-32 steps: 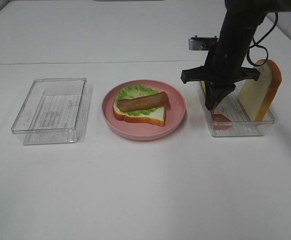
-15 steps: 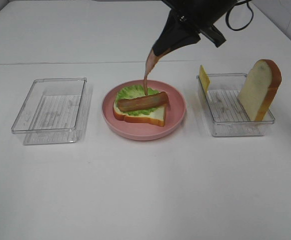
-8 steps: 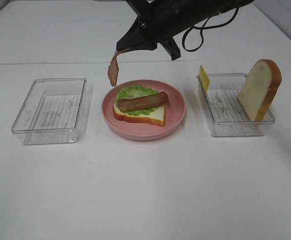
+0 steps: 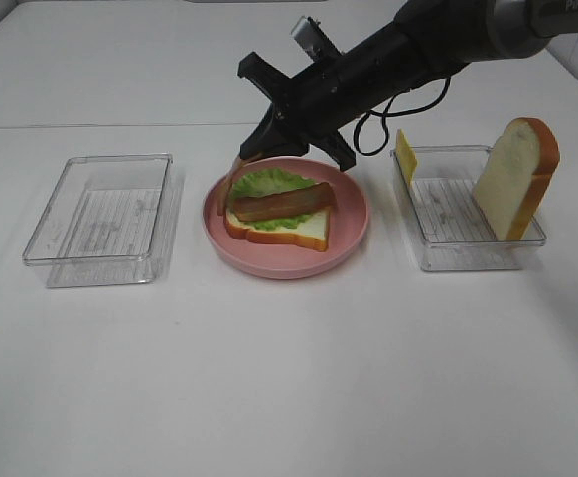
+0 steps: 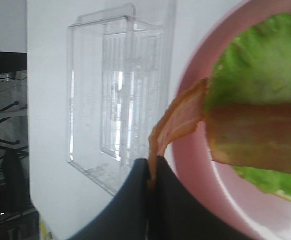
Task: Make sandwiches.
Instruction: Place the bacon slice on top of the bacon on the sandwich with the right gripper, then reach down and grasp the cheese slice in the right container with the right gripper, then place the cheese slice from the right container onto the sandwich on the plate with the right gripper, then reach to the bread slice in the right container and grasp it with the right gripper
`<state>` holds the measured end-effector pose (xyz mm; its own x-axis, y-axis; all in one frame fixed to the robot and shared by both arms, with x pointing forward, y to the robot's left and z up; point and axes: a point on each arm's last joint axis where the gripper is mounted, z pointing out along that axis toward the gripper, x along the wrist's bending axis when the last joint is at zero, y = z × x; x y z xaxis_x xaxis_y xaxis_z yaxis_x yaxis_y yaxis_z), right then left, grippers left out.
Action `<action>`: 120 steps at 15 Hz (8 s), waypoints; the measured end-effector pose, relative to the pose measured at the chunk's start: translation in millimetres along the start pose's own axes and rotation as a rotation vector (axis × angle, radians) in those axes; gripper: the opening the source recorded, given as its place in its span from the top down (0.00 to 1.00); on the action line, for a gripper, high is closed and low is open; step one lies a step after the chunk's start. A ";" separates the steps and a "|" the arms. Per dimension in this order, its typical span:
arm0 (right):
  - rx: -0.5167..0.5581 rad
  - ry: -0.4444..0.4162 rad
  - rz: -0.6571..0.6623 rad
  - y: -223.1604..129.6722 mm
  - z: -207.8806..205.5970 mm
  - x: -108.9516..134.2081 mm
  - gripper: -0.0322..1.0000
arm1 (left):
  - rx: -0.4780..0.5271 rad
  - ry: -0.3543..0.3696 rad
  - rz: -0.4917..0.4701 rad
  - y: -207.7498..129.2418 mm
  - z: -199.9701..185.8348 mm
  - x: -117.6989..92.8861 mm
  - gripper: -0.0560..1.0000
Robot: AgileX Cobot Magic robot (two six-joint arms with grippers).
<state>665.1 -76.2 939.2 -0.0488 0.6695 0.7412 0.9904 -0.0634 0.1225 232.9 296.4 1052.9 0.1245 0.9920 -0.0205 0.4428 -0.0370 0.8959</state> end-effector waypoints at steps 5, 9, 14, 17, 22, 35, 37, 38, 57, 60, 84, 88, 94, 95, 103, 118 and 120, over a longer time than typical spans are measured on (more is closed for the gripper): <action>0.020 -0.207 -0.018 0.2 -5.8 -21.5 0.90 | 0.000 0.000 0.000 0.0 0.0 0.0 0.40; 0.027 -0.268 -0.042 -0.1 -7.0 -27.0 0.57 | 0.000 0.000 0.000 0.0 0.0 0.0 0.40; 0.035 -0.259 -0.080 -2.6 -21.4 -12.8 0.25 | 0.000 0.000 0.000 0.0 0.0 0.0 0.40; 0.036 -0.275 -0.146 -7.2 -46.7 7.7 0.24 | 0.000 0.000 0.000 0.0 0.0 0.0 0.40; 0.104 -0.409 -0.253 -17.3 -98.7 39.4 0.24 | 0.000 0.000 0.000 0.0 0.0 0.0 0.40; 0.018 -0.568 -0.175 29.9 -128.4 -15.6 0.37 | 0.000 0.000 0.000 0.0 0.0 0.0 0.40; 0.012 -0.552 -0.175 41.7 -120.2 -23.6 0.37 | 0.000 0.000 0.000 0.0 0.0 0.0 0.40; 0.012 -0.551 -0.178 46.4 -115.6 -26.5 0.37 | 0.000 0.000 0.000 0.0 0.0 0.0 0.40; 0.044 -0.659 -0.169 62.0 -76.0 -75.2 0.82 | 0.000 0.000 0.000 0.0 0.0 0.0 0.40; 0.045 -0.664 -0.170 62.0 -76.3 -75.6 0.97 | 0.000 0.000 0.000 0.0 0.0 0.0 0.40; 0.157 -0.100 -0.254 12.0 -1.7 40.4 0.97 | 0.000 0.000 0.000 0.0 0.0 0.0 0.40; 0.138 -0.197 -0.214 17.5 3.1 22.6 0.97 | 0.000 0.000 0.000 0.0 0.0 0.0 0.40; 0.112 -0.291 -0.173 25.2 -5.9 7.3 0.87 | 0.000 0.000 0.000 0.0 0.0 0.0 0.40; 0.112 -0.294 -0.174 25.2 -6.0 7.1 0.72 | 0.000 0.000 0.000 0.0 0.0 0.0 0.40; 0.056 -0.440 -0.266 28.9 -31.5 13.9 0.15 | 0.000 0.000 0.000 0.0 0.0 0.0 0.40; -0.112 -0.634 -0.143 46.2 -200.7 -9.4 0.15 | 0.000 0.000 0.000 0.0 0.0 0.0 0.40; -0.142 -0.691 -0.104 51.1 -222.0 -29.5 0.15 | 0.000 0.000 0.000 0.0 0.0 0.0 0.40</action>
<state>688.6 -263.6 1070.1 -0.0023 0.9903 0.1389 0.9563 -0.0384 0.2898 232.9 296.4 1052.9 0.1245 0.9920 -0.0205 0.4428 -0.0370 0.8959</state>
